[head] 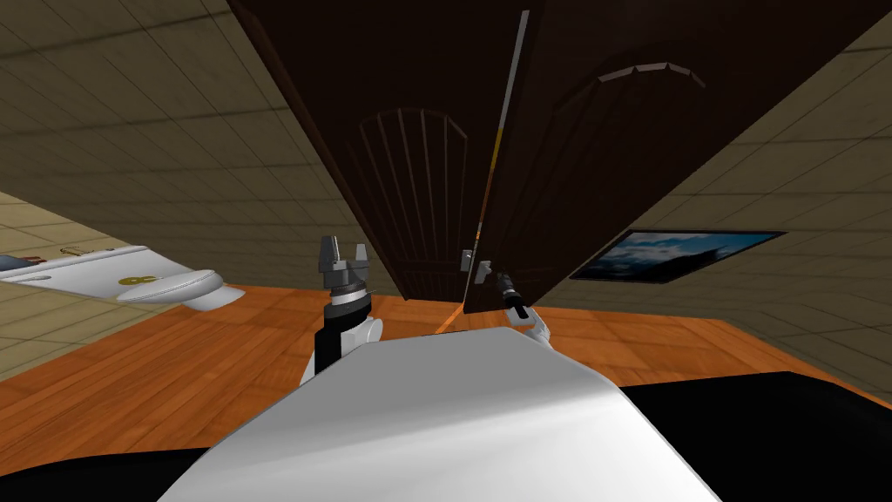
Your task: Pull the door open
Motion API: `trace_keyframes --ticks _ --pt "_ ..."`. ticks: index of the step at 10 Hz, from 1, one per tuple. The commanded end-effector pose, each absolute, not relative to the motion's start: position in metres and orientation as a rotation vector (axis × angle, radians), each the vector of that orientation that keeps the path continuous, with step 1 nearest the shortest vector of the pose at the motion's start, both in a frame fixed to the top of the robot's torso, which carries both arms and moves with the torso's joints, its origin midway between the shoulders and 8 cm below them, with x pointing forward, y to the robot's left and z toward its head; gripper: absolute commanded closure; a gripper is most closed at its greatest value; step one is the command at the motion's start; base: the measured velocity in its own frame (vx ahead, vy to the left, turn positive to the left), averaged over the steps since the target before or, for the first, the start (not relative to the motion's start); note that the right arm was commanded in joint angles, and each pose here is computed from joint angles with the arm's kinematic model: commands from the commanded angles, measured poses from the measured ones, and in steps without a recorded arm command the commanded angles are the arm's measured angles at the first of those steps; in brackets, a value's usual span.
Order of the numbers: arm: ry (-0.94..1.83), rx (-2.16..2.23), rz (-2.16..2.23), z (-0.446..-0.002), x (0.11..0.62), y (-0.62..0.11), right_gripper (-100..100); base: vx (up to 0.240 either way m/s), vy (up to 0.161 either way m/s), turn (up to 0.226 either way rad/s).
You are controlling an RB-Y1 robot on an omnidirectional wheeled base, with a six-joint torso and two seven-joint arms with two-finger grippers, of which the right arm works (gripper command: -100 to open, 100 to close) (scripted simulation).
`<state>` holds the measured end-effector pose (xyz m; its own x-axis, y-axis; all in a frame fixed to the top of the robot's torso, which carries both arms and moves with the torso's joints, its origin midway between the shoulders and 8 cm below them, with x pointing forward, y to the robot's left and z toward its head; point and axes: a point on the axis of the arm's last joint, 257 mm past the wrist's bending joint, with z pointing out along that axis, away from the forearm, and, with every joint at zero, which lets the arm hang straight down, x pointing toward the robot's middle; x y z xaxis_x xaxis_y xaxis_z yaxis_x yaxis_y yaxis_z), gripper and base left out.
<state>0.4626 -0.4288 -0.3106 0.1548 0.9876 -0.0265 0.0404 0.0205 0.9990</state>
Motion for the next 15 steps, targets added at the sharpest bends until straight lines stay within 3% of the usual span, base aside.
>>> trace_keyframes --ticks 1,6,13,14,15 --pt "1.140 1.279 1.081 -0.307 0.463 -0.420 -100 -0.209 0.010 0.071" --pt "1.165 1.243 1.149 -0.300 0.464 -0.395 -100 -0.185 0.016 0.062" --pt "1.148 1.247 1.136 -0.299 0.473 -0.399 -100 0.151 -0.017 0.019" --pt "1.148 1.247 1.136 -0.299 0.473 -0.399 100 -0.004 -0.002 -0.011" --pt "1.148 1.247 1.136 -0.299 0.473 -0.399 100 -0.023 -0.006 0.005"
